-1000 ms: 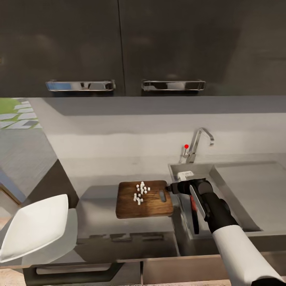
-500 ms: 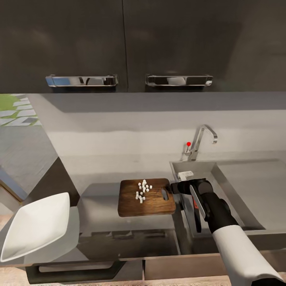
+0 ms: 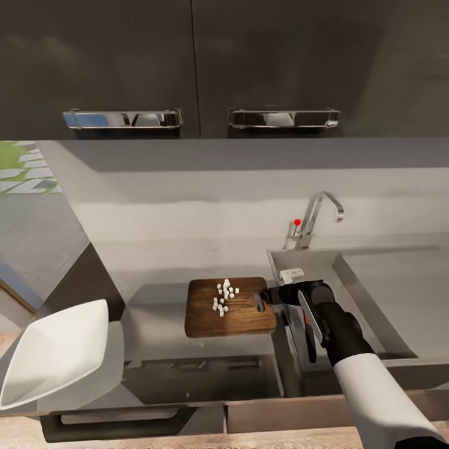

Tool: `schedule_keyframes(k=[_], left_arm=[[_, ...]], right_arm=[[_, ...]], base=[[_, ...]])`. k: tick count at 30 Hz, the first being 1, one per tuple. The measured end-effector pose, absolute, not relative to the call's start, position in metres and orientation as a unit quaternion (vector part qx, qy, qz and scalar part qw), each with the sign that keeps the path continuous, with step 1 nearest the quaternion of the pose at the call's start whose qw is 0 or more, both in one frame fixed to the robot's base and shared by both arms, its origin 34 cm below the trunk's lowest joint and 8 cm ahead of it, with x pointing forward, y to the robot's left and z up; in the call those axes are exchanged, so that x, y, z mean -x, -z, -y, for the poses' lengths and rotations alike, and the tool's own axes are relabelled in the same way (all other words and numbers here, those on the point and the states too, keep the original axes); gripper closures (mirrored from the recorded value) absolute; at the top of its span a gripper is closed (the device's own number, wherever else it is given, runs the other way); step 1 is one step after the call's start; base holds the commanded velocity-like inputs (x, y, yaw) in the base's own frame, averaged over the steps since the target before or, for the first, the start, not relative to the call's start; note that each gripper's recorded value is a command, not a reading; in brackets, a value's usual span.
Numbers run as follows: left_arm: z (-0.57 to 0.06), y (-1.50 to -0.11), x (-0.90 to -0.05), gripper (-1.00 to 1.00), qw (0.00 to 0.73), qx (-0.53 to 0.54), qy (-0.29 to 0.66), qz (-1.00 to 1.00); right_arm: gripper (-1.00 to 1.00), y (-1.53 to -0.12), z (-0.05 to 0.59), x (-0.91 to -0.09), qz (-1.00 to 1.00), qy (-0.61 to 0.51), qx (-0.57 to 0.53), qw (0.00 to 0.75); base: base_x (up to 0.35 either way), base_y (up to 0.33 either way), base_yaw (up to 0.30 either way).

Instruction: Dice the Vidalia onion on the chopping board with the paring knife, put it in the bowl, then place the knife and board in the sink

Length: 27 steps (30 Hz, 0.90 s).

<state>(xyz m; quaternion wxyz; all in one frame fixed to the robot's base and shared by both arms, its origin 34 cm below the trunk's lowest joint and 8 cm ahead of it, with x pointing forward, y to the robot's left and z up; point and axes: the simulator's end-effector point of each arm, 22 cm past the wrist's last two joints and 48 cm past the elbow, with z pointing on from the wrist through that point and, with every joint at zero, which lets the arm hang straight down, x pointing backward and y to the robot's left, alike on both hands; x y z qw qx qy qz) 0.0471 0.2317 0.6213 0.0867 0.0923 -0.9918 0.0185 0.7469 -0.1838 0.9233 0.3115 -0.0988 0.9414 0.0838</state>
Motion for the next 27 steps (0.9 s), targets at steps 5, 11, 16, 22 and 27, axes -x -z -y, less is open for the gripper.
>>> schedule_keyframes(k=[5,11,16,22,27], left_arm=[[-0.232,-0.622,-0.044,-1.0,0.09,-0.092,-0.018,0.991],[-0.232,-0.622,-0.041,-1.0,0.094,-0.092,-0.018,0.991],[-0.232,-0.623,-0.04,-1.0,0.096,-0.092,-0.018,0.991],[-0.232,-0.623,-0.039,-1.0,0.096,-0.092,-0.018,0.991],[-0.233,-0.623,-0.039,-1.0,0.097,-0.093,-0.017,0.991]], right_arm=[[-1.0,-0.919,0.184,-0.746,-0.942,-0.084,0.099,0.308],[-1.0,-0.913,0.183,-0.745,-0.944,-0.085,0.099,0.304],[-1.0,-0.911,0.183,-0.745,-0.944,-0.085,0.098,0.302],[-1.0,-0.911,0.183,-0.745,-0.945,-0.085,0.098,0.302],[-1.0,-0.911,0.182,-0.745,-0.945,-0.086,0.099,0.301]], base=[[0.0,0.0,0.0],[0.0,0.0,0.0],[0.0,0.0,0.0],[0.0,0.0,0.0],[0.0,0.0,0.0]])
